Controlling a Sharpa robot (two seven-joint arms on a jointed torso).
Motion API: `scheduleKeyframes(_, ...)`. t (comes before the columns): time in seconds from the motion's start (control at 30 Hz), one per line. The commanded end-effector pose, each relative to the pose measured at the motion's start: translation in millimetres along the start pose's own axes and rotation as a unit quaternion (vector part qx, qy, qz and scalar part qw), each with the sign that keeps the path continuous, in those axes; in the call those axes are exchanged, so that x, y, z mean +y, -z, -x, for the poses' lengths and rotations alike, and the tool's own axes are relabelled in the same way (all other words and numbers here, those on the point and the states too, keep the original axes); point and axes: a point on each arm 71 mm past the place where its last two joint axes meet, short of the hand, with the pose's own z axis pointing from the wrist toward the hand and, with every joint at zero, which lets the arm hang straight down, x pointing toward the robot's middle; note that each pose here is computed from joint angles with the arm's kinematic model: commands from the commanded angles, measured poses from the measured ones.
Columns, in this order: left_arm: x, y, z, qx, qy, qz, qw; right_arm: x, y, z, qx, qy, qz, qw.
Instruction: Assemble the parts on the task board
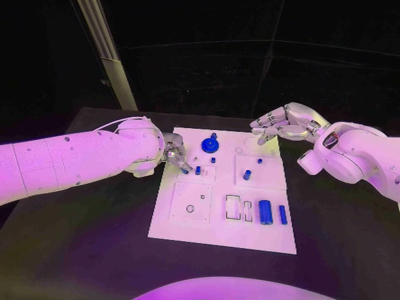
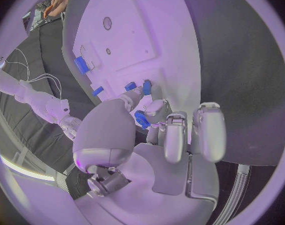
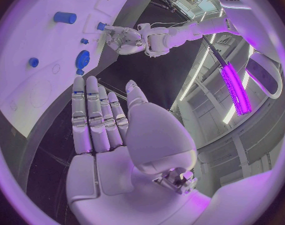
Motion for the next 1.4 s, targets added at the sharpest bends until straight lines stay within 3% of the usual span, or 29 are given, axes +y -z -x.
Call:
scheduleKeyframes(0.03, -0.3, 0.4, -0.1, 0.000, -0.001, 0.001, 1.000, 2, -0.2, -0.1, 0.003, -0.002, 0.005, 1.000)
scheduleKeyframes(1.17, 0.8, -0.1, 2.3, -0.012, 0.008, 0.003, 1.000, 2, 0.6, 0.3, 0.003, -0.002, 0.004, 1.000)
scheduleKeyframes(1.23, 2.3, 1.4, 4.2, -0.022, 0.026, -0.005, 0.999, 1, 0.7, 0.5, 0.003, -0.002, 0.004, 1.000)
scheduleKeyframes(1.4, 1.6, 6.4, 15.4, -0.053, 0.113, -0.065, 0.990, 1, 0.5, 0.8, 0.002, -0.002, 0.004, 1.000)
